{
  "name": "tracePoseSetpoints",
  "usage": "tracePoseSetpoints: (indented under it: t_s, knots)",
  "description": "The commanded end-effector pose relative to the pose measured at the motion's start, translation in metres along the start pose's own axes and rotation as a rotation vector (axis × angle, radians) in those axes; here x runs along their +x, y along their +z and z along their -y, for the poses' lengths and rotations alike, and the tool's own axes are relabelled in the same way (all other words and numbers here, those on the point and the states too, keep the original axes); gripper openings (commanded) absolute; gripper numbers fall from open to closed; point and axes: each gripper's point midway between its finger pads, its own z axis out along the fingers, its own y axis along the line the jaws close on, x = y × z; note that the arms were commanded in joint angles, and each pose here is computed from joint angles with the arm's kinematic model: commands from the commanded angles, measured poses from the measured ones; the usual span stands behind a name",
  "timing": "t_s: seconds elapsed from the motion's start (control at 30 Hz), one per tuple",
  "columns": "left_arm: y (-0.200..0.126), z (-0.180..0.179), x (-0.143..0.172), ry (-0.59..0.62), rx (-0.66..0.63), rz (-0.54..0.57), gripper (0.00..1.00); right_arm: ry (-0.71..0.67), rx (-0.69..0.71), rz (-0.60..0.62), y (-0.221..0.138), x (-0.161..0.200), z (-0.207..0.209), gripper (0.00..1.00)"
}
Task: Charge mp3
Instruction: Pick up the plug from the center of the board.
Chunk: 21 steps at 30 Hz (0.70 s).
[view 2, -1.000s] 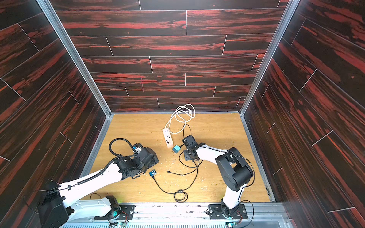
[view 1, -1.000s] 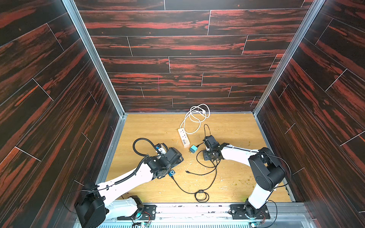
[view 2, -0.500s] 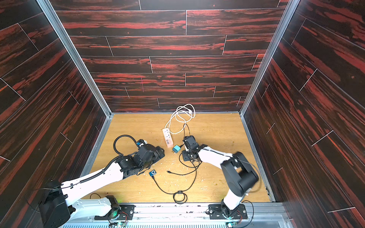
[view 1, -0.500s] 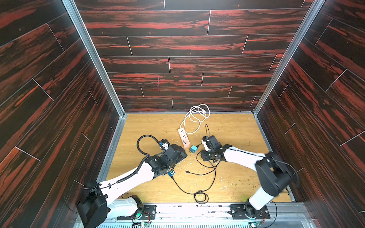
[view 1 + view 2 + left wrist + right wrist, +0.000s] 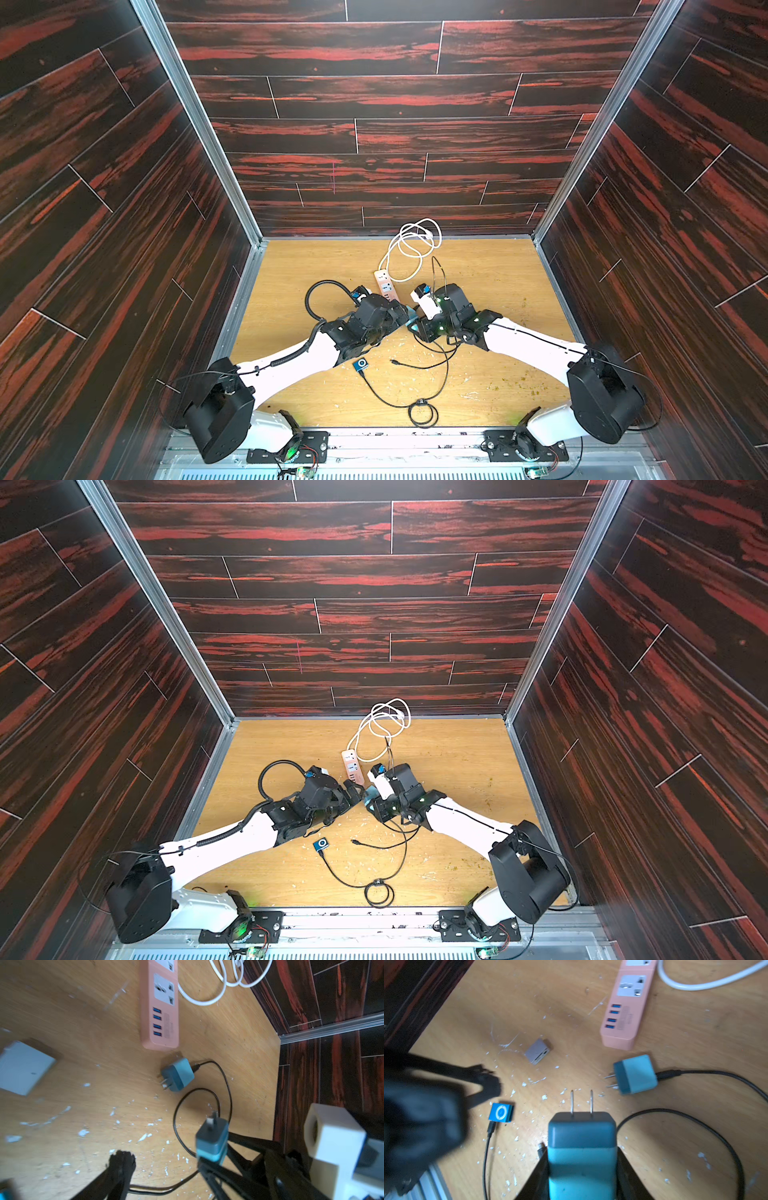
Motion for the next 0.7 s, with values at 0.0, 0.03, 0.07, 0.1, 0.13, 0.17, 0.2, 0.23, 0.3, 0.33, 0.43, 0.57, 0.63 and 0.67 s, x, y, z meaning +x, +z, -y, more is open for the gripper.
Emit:
tracePoseSetpoints:
  t_s: [0.0, 0.03, 0.07, 0.1, 0.13, 0.17, 0.2, 0.23, 0.3, 0.33, 0.43, 0.57, 0.63, 0.67]
  knots:
    - [0.004, 0.014, 0.004, -0.031, 0.064, -0.037, 1.00, -0.054, -0.046, 0.017, -0.004, -0.004, -0.016, 0.00]
    - [0.005, 0.013, 0.005, -0.034, 0.063, -0.044, 0.99, -0.059, -0.054, 0.019, -0.004, -0.004, -0.018, 0.00]
    - [0.006, 0.013, 0.007, -0.036, 0.068, -0.050, 0.97, -0.061, -0.060, 0.024, -0.005, -0.005, -0.019, 0.00]
    - [0.008, 0.013, 0.009, -0.039, 0.077, -0.060, 0.94, -0.063, -0.063, 0.031, -0.007, -0.006, -0.021, 0.00]
    - [0.009, 0.014, 0.011, -0.044, 0.085, -0.068, 0.91, -0.063, -0.064, 0.035, -0.008, -0.006, -0.021, 0.00]
    - [0.010, 0.013, 0.013, -0.047, 0.088, -0.077, 0.90, -0.063, -0.059, 0.038, -0.008, -0.007, -0.020, 0.00]
    - [0.010, 0.014, 0.014, -0.048, 0.091, -0.086, 0.89, -0.063, -0.059, 0.042, -0.009, -0.007, -0.021, 0.00]
    - [0.010, 0.014, 0.016, -0.047, 0.093, -0.097, 0.88, -0.066, -0.065, 0.045, -0.010, -0.007, -0.022, 0.00]
    - [0.012, 0.010, 0.020, -0.039, 0.084, -0.115, 0.88, -0.064, -0.074, 0.060, -0.013, -0.010, -0.024, 0.00]
    - [0.013, 0.008, 0.023, -0.036, 0.078, -0.124, 0.87, -0.065, -0.084, 0.069, -0.016, -0.011, -0.026, 0.00]
    - [0.016, 0.001, 0.026, -0.051, 0.074, -0.133, 0.82, -0.068, -0.093, 0.100, -0.024, -0.016, -0.030, 0.00]
    - [0.018, -0.005, 0.028, -0.076, 0.081, -0.129, 0.74, -0.072, -0.127, 0.109, -0.030, -0.018, -0.037, 0.00]
    - [0.018, -0.005, 0.027, -0.076, 0.082, -0.127, 0.72, -0.071, -0.145, 0.110, -0.031, -0.017, -0.040, 0.00]
    - [0.018, -0.005, 0.027, -0.077, 0.083, -0.127, 0.70, -0.073, -0.157, 0.112, -0.032, -0.018, -0.043, 0.00]
